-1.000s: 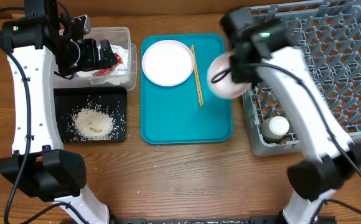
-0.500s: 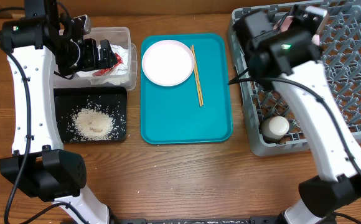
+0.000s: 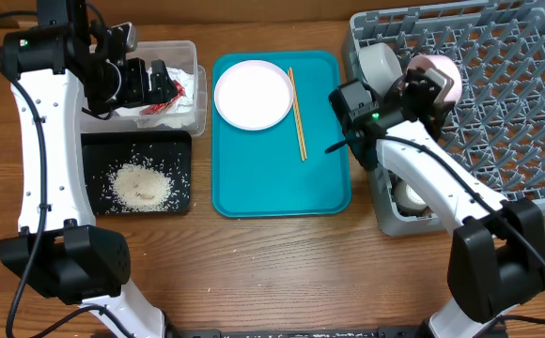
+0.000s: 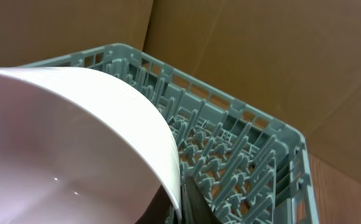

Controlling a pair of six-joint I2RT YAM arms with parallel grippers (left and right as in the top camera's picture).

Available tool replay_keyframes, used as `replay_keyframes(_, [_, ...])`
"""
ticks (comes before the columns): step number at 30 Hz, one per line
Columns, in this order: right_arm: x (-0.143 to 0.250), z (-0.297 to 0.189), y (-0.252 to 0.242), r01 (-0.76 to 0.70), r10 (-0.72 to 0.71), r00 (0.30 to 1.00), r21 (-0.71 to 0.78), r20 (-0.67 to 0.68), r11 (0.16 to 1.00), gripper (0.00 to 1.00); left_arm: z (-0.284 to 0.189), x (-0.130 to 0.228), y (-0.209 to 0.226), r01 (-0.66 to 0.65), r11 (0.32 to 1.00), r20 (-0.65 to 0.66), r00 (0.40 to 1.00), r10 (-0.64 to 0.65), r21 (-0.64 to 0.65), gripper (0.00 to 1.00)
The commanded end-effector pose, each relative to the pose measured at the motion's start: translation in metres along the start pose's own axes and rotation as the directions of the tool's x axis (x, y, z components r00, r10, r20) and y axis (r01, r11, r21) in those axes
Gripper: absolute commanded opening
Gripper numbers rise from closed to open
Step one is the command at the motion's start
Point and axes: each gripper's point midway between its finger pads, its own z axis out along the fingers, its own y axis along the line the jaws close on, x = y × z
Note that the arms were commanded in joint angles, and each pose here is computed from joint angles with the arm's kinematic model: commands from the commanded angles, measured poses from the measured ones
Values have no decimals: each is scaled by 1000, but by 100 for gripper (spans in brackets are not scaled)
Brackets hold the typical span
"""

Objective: Sort waste into correct bins and load items into the dishwasher
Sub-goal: 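Lift the pink-white bowl and set it into the dish rack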

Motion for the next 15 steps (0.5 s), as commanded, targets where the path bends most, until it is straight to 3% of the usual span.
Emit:
replay_keyframes(1, [11,4,0,-27,27,1000,1,-13,1000,4,-5,-5,-3,-32,999,21,999,32,-6,100])
replay_keyframes(9, [36,20,12,-61,57,993,-33,-103,998,4,-5,-5,-3,-32,999,21,999,32,-6,100])
replay_keyframes(15, [33,40,11,-72,71,991,-9,-115,997,4,-5,-5,-3,-32,999,21,999,32,-6,100])
